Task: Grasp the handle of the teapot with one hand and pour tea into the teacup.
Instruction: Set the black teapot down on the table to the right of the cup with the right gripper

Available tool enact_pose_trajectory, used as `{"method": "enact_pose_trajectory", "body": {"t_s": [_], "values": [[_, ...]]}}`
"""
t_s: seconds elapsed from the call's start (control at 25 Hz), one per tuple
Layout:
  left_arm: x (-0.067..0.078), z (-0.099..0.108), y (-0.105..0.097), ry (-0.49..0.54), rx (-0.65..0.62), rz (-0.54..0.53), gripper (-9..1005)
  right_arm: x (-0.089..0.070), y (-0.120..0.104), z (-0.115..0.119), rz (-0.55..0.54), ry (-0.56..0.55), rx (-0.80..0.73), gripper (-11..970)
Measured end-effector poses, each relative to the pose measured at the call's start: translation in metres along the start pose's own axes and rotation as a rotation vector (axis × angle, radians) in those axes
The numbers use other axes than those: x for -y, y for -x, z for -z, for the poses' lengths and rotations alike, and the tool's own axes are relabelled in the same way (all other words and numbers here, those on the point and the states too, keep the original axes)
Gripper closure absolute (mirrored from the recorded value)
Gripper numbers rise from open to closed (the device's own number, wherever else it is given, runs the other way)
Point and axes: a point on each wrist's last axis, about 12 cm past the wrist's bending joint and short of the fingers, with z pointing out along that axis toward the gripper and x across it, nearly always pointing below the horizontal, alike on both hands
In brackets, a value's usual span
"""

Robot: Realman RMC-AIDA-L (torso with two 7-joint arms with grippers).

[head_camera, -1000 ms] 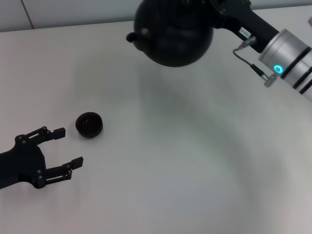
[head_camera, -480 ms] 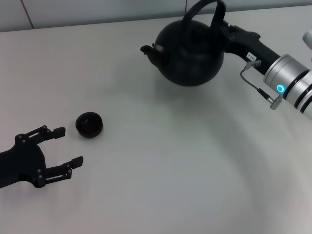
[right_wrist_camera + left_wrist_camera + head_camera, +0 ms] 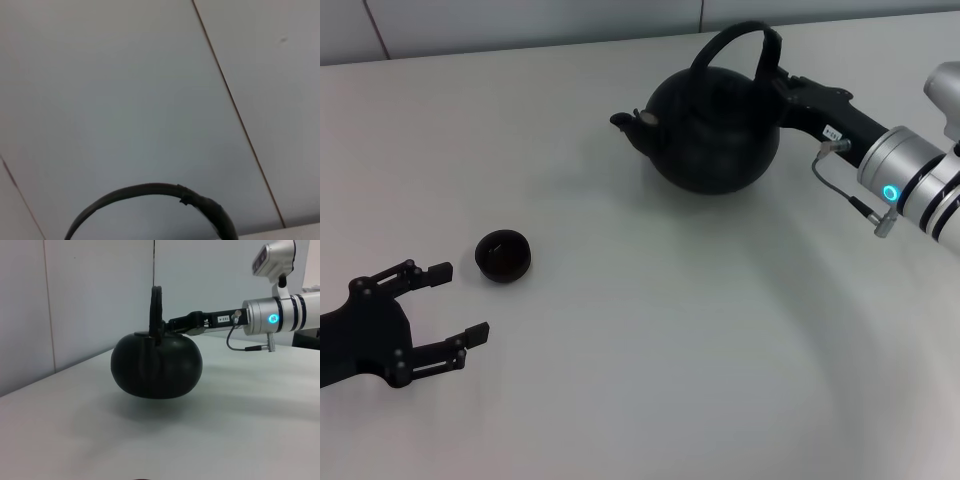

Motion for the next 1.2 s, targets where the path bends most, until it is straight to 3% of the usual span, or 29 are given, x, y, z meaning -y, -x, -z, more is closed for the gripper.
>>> {"method": "enact_pose_trajectory", "body": {"t_s": [1.2], "values": [[-0.001,-0.001,0.001,-0.001,0.0,-0.004,156,-0.005,0.0,-0.014,0.125,0.019,-0.085,813]]}}
